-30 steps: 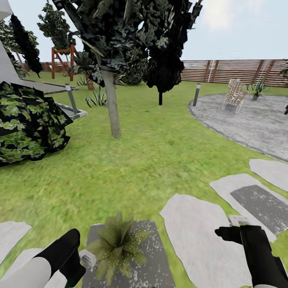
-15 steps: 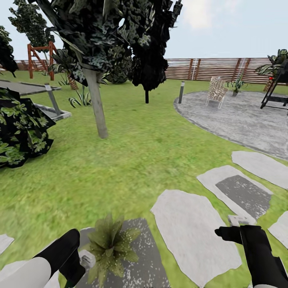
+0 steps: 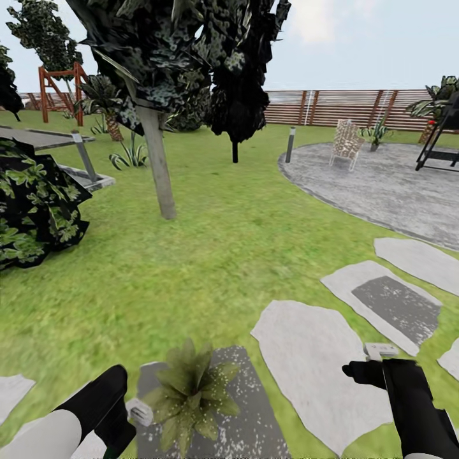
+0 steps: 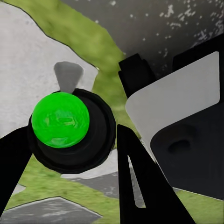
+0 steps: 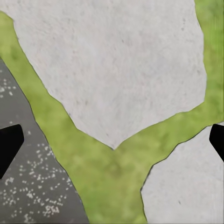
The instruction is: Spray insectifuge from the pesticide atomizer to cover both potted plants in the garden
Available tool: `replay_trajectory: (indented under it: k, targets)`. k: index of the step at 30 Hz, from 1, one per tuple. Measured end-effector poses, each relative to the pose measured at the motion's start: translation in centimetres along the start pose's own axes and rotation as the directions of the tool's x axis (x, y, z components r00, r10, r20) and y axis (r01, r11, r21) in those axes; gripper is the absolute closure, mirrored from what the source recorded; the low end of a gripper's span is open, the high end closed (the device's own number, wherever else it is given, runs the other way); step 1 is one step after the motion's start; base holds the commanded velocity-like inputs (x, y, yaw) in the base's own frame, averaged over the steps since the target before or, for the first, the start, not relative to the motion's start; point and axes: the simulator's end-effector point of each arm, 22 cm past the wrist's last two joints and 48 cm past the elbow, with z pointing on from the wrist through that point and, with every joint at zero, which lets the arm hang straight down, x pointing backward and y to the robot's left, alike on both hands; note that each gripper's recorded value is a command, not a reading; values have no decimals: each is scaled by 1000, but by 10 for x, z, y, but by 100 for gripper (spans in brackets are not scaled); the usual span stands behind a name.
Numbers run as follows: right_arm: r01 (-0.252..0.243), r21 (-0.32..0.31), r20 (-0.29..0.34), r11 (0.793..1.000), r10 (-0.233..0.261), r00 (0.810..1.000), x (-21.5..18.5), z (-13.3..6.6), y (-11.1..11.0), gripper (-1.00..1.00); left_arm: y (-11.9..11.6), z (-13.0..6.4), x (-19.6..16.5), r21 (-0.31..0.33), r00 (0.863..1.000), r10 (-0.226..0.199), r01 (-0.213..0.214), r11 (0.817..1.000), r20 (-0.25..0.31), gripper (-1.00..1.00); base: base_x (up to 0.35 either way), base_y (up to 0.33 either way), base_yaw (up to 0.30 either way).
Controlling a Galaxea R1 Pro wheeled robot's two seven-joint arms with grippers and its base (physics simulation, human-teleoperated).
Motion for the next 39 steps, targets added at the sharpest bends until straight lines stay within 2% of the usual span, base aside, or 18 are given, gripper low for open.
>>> replay_trajectory:
  k: [13, 25, 31, 36, 39]
  targets:
    - [4, 1, -12, 1000, -4, 1000, 4, 4, 1, -100, -4, 11, 8, 14, 1000, -2, 2, 1000, -22, 100, 0, 14, -9]
    - [6, 3, -30, 1000, -6, 1000, 10, 9, 2, -100, -7, 18, 10, 25, 999, -4, 5, 1000, -33, 100, 0, 0, -189]
    - [6, 3, -32, 1000, -6, 999, 11, 10, 2, -100, -7, 19, 10, 25, 999, -2, 3, 1000, -35, 100, 0, 0, -43]
    - [6, 3, -32, 1000, -6, 999, 11, 10, 2, -100, -21, 43, 39, 47, 996, 4, 0, 999, -89, 100, 0, 0, -1]
    - [6, 3, -32, 1000, -6, 999, 11, 10, 2, -100, -23, 45, 41, 55, 996, -1, 6, 998, -88, 100, 0, 0, 0]
